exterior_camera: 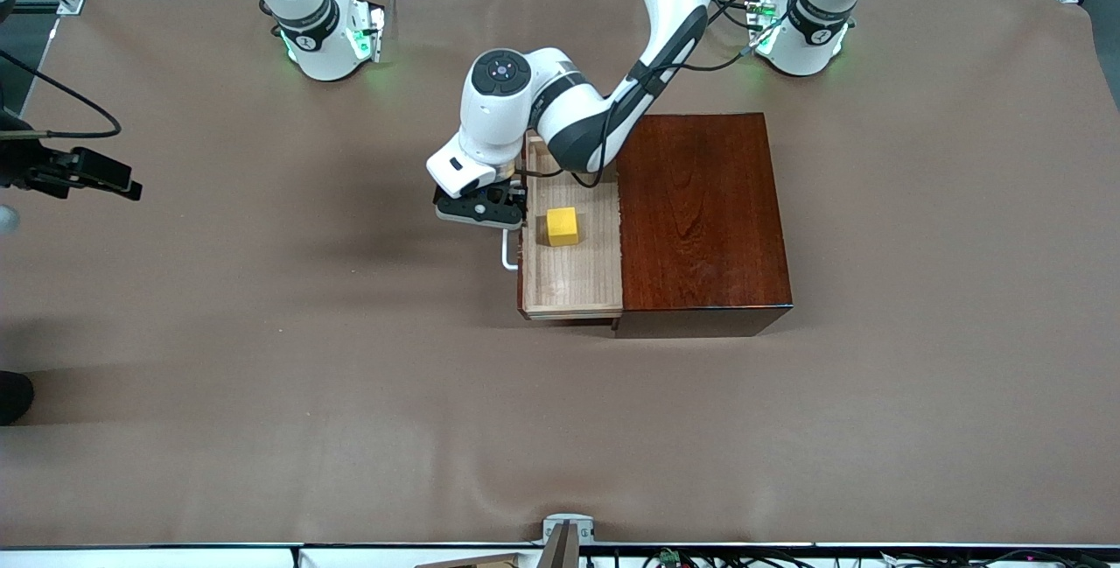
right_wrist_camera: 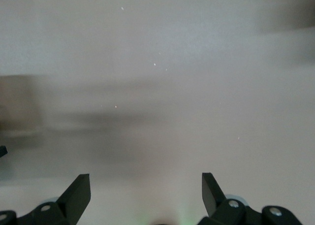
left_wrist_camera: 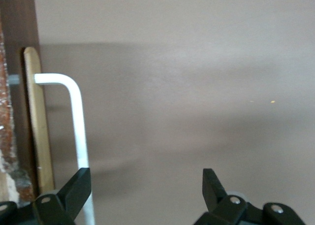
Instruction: Open drawer, take yellow block, close drawer
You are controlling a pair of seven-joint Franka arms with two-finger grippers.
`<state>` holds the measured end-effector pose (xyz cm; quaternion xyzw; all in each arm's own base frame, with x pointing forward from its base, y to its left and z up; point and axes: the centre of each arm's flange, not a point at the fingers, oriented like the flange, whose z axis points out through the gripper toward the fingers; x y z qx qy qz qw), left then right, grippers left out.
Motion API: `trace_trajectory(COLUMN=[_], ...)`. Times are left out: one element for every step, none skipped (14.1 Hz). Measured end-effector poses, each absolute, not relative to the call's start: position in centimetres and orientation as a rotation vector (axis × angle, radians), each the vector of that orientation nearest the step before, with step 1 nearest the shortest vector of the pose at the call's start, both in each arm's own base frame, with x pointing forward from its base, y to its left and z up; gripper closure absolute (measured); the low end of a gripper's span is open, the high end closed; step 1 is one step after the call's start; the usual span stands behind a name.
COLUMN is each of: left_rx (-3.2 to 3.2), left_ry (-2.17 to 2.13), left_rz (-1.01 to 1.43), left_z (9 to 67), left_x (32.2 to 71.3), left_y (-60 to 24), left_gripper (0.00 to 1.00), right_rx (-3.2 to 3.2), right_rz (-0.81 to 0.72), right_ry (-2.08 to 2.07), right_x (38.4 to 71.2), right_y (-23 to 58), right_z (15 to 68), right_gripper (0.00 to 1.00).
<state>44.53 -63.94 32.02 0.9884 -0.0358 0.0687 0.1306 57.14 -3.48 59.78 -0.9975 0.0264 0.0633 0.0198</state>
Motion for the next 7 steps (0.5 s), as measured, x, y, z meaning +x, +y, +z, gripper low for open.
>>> trace_trajectory(left_rx=[2.867, 2.87, 2.881, 2.893, 2.904, 2.918, 2.937], left_ry=[-0.101, -0.093, -0.08, -0.059, -0.028, 0.012, 0.063], left_rz=[0.203, 0.203, 0.197, 0.194, 0.196, 0.196, 0.189], left_z=[32.5, 33.1, 34.3, 36.1, 38.7, 41.9, 45.2], left_x=[44.7, 44.9, 45.4, 46.2, 47.3, 48.6, 50.0], left_y=[-64.0, -63.9, -63.5, -62.7, -61.3, -59.3, -56.7], left_gripper=[0.0, 0.0, 0.0, 0.0, 0.0, 0.0, 0.0], right_rx=[-3.094, -3.092, -3.091, -3.089, -3.088, -3.088, -3.086], right_rz=[0.206, 0.219, 0.234, 0.244, 0.252, 0.264, 0.282], right_ry=[0.081, 0.081, 0.08, 0.078, 0.072, 0.062, 0.048], right_x=[57.0, 56.9, 56.8, 56.7, 56.7, 56.8, 56.8], right_y=[-3.5, -3.5, -3.4, -3.4, -3.2, -2.8, -2.3], right_z=[59.8, 59.8, 59.8, 59.8, 59.7, 59.5, 59.2], right_gripper=[0.0, 0.0, 0.0, 0.0, 0.0, 0.0, 0.0])
